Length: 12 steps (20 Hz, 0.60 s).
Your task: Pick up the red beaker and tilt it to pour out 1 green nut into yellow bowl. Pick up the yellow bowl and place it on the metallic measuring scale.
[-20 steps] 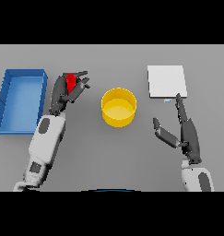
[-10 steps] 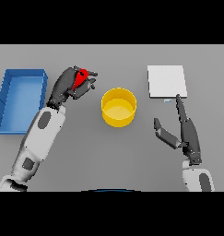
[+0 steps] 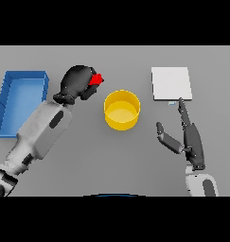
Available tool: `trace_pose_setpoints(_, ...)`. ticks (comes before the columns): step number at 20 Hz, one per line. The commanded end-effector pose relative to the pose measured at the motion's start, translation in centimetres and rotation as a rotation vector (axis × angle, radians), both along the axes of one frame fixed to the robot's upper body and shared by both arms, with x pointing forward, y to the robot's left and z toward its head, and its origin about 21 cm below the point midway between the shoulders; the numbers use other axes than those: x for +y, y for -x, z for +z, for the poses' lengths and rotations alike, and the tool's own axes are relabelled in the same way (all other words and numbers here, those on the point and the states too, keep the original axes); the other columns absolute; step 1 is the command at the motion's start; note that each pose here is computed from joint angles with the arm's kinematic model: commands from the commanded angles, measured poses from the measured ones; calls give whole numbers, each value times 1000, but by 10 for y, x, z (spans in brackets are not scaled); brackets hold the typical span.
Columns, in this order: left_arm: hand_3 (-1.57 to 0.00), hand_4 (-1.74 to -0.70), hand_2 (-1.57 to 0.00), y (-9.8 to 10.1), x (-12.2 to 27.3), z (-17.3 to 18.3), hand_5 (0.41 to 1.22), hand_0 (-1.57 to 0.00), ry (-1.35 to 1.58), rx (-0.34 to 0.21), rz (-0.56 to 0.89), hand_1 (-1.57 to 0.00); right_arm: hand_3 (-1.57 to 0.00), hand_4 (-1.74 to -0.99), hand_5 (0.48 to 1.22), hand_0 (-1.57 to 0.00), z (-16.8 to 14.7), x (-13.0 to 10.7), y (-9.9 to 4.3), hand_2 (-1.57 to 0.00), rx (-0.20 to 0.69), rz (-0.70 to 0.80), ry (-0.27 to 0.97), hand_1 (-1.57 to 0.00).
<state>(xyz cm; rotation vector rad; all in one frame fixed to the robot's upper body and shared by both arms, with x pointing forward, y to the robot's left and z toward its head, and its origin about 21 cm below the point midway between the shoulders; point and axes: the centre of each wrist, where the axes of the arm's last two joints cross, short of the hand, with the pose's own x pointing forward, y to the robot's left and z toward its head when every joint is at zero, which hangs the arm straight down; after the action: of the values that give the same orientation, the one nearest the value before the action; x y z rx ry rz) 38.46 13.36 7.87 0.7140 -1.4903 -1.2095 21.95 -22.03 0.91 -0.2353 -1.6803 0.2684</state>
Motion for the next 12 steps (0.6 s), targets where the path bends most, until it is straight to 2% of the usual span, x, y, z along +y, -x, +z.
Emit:
trace_pose_setpoints(1, -1570, -1740, -1570, 0, -2, 0, 1161, -1570, -65, -9, -20, -1570, 1, -1267, 698, 1, 1, -3, 0, 1, -3, -4, 1, 1)
trace_pose_setpoints(4, -1570, -1740, -1571, -4, -16, 8, 1190, -1571, -217, -51, -71, -1571, 1, -1274, 704, 1, 1, 3, 0, 1, 1, 5, 0, 1)
trace_pose_setpoints(6, -1571, -1649, -1571, -9, -13, 12, 1201, -1571, -315, -65, -123, -1571, 1, -1284, 705, 1, 3, -2, -1, 1, 9, 0, -8, 1)
trace_pose_setpoints(7, -1571, -1666, -1571, -8, -21, 14, 1205, -1571, -364, -71, -143, -1571, 1, -1283, 702, 1, 3, 1, -1, 1, 5, 7, -21, 1)
trace_pose_setpoints(10, -1327, -1695, -1571, -11, -34, 22, 1213, -1571, -541, -62, -217, -1571, 1, -1288, 685, 1, 0, -1, 0, 1, 0, -4, -58, 1)
trace_pose_setpoints(11, -1277, -1701, -1571, -12, -38, 24, 1215, -1571, -577, -78, -246, -1571, 1, -1292, 678, 1, -3, 1, 0, 1, 5, -8, -57, 1)
trace_pose_setpoints(12, -1336, -1707, -1571, -12, -45, 28, 1216, -1571, -625, -91, -284, -1571, 1, -1294, 672, 1, -5, 3, -1, 1, 9, -7, -66, 1)
